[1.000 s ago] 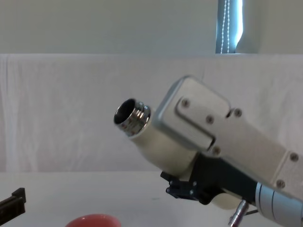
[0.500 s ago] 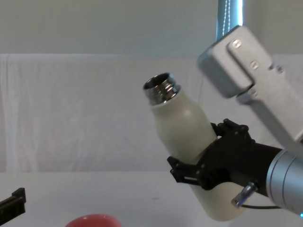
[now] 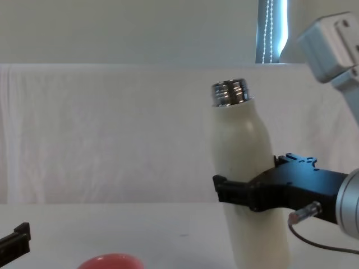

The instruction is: Grasp the thermos with one hand and pour water into the cup lid.

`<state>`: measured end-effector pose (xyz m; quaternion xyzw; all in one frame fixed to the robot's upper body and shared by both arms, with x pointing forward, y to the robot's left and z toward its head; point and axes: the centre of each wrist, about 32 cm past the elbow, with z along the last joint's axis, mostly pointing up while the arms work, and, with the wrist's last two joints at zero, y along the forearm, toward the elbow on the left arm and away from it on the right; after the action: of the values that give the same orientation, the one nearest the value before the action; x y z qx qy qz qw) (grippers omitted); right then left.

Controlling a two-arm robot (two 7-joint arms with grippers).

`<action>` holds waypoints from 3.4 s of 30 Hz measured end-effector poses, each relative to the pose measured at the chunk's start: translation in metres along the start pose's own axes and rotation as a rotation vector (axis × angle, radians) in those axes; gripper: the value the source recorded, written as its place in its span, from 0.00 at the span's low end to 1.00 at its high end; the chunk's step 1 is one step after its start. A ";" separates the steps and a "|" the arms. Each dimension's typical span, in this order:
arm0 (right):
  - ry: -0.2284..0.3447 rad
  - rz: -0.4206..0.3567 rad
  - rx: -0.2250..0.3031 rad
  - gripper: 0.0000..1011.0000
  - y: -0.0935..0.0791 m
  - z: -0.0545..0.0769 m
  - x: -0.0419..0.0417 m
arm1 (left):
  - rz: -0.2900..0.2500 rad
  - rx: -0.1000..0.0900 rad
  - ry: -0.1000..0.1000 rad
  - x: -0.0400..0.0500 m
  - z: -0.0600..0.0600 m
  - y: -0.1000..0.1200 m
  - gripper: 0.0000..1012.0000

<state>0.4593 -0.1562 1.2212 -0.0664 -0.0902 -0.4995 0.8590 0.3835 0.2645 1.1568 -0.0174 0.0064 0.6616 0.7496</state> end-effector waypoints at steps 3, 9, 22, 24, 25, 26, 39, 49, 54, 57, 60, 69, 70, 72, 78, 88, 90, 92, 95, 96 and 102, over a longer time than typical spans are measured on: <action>0.050 0.002 -0.003 0.94 -0.001 0.001 0.0029 | 0.000 0.000 0.000 0.0000 0.000 0.000 0.99; 0.158 0.006 -0.005 0.94 -0.002 0.001 0.0095 | 0.000 0.000 0.000 0.0000 0.000 0.000 0.99; 0.290 -0.002 0.034 0.94 -0.007 -0.008 0.0136 | 0.000 0.000 0.000 0.0000 0.000 0.000 0.99; 0.293 -0.004 0.041 0.94 -0.007 -0.010 0.0133 | 0.000 0.000 0.000 0.0000 0.000 0.000 0.99; 0.293 -0.004 0.041 0.94 -0.008 -0.011 0.0132 | 0.000 0.000 0.000 0.0000 0.000 0.000 0.99; 0.291 -0.007 0.043 0.94 -0.008 -0.012 0.0130 | 0.000 0.000 0.000 0.0000 0.000 0.000 0.99; 0.240 -0.015 0.052 0.94 -0.009 -0.016 0.0083 | 0.000 0.000 0.000 0.0000 0.000 0.000 0.99; 0.237 -0.015 0.051 0.94 -0.009 -0.016 0.0079 | 0.000 0.000 0.000 0.0000 0.000 0.000 0.99; 0.228 -0.021 0.057 0.94 -0.009 -0.017 0.0077 | 0.000 0.000 0.000 0.0000 0.000 0.000 0.99; 0.227 -0.021 0.058 0.94 -0.009 -0.017 0.0077 | 0.000 0.000 0.000 0.0000 0.000 0.000 0.99; 0.228 -0.022 0.058 0.94 -0.009 -0.017 0.0079 | 0.000 0.000 0.000 0.0000 0.000 0.000 0.99; 0.230 -0.022 0.056 0.94 -0.009 -0.017 0.0080 | 0.000 0.000 0.000 0.0000 0.000 0.000 0.99; 0.230 -0.022 0.055 0.94 -0.009 -0.017 0.0081 | 0.000 0.000 0.000 0.0000 0.000 0.000 0.99; 0.230 -0.021 0.055 0.94 -0.009 -0.017 0.0080 | 0.000 0.000 0.000 0.0000 0.000 0.000 0.99; 0.231 -0.021 0.055 0.94 -0.009 -0.017 0.0081 | 0.000 0.000 0.000 0.0000 0.000 0.000 0.99; 0.229 -0.023 0.058 0.94 -0.007 -0.016 0.0080 | 0.000 0.000 0.000 0.0000 0.000 0.000 0.99; 0.227 -0.023 0.059 0.94 -0.005 -0.016 0.0078 | 0.000 0.000 0.000 0.0000 0.000 0.000 0.99; 0.225 -0.022 0.060 0.94 -0.003 -0.016 0.0074 | 0.000 0.000 0.000 0.0000 0.000 0.000 0.99; 0.222 -0.019 0.058 0.94 0.001 -0.016 0.0064 | 0.000 0.000 0.000 0.0000 0.000 0.000 0.99; 0.222 -0.018 0.056 0.94 0.003 -0.017 0.0060 | 0.000 0.000 0.000 0.0000 0.000 0.000 0.99; 0.220 -0.010 0.055 0.94 0.010 -0.016 0.0043 | 0.000 0.000 0.000 0.0000 0.000 0.000 0.99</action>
<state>0.4714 -0.1582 1.2061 0.0128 -0.0096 -0.5053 0.8628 0.3835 0.2645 1.1568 -0.0174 0.0064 0.6616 0.7496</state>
